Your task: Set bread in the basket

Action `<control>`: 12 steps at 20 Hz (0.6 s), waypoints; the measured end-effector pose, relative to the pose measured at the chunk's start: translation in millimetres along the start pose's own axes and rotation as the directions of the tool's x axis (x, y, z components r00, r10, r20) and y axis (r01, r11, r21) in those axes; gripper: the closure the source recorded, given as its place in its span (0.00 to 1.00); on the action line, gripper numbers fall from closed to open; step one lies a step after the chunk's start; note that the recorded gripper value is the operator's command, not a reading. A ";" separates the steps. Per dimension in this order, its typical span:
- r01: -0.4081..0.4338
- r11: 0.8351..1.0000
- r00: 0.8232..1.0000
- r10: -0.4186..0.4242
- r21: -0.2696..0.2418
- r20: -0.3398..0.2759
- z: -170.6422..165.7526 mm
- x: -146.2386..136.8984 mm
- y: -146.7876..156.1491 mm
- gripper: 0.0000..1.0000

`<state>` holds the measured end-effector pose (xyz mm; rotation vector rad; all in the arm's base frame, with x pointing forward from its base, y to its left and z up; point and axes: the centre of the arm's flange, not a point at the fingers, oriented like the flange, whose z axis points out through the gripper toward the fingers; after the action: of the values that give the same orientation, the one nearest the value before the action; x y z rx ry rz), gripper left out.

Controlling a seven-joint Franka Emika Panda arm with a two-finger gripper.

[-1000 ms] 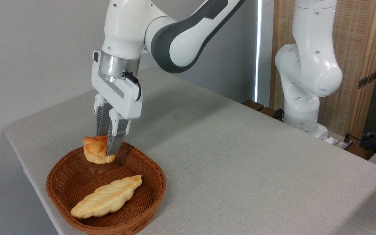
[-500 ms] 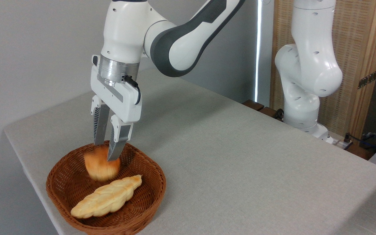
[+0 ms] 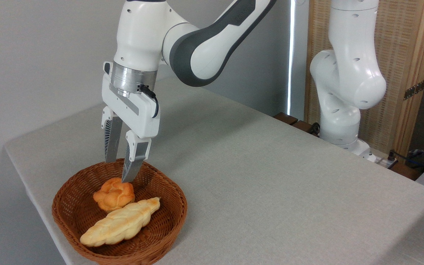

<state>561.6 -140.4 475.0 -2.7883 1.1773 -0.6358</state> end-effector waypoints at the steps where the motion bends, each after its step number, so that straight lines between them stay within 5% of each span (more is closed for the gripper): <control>1: 0.000 1.000 1.000 0.000 -0.001 0.001 -0.1 -0.2 -0.1 0.00; 12: 0.021 0.999 0.998 -0.018 -0.038 0.059 -18.8 -12.6 -5.2 0.00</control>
<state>549.9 -125.8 488.7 -2.8325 1.1652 -0.5351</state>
